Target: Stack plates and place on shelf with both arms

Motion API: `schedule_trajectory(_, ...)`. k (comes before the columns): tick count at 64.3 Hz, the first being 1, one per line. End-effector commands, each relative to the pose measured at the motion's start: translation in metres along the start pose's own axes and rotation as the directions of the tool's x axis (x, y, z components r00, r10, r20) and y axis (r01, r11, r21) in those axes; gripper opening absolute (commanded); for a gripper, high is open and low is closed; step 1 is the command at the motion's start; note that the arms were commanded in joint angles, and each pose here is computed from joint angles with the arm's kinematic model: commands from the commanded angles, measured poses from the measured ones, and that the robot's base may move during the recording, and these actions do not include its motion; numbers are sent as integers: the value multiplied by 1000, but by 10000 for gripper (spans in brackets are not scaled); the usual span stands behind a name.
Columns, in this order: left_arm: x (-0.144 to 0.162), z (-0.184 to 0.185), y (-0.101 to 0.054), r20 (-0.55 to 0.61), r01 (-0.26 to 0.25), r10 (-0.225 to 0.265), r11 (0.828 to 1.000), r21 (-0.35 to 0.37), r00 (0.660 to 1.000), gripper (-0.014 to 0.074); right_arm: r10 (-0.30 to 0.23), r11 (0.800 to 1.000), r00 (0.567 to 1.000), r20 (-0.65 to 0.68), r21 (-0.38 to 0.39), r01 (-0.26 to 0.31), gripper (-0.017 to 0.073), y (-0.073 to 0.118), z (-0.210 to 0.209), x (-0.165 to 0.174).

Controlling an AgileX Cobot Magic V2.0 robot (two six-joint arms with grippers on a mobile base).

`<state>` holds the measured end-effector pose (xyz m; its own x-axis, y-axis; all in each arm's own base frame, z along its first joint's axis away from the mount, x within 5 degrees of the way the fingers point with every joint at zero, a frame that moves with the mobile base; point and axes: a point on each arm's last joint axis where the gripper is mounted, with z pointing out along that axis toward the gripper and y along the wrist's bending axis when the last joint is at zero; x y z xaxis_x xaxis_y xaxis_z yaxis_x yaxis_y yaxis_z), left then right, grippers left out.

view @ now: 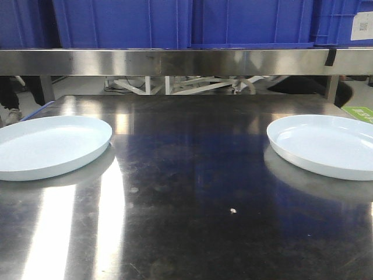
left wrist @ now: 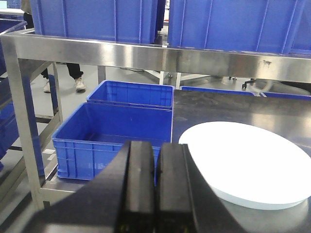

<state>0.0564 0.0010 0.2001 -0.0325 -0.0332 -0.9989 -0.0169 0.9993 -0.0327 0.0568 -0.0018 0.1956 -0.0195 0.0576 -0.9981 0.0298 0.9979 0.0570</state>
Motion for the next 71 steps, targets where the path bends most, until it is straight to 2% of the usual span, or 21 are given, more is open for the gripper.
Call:
schedule_trajectory(1,-8,-2,0,103,6,-7,1000,6,995,83,-2,1000,994,109,-4,3,56,1,-2,-9)
schedule_trajectory(54,-8,-2,0,103,6,-7,1000,6,995,83,-2,1000,994,109,-4,3,56,1,-2,-9)
schedule_trajectory(58,-10,-2,0,98,-10,9,1000,3,995,83,-2,1000,994,109,-4,3,56,1,-2,-9)
schedule_trajectory(64,-27,0,-1,95,-10,9,1000,3,995,83,-2,1000,994,109,-4,3,56,1,-2,-9)
schedule_trajectory(71,-69,9,-4,58,-12,11,1000,20,998,83,-2,1000,994,109,-4,3,56,1,-2,-9)
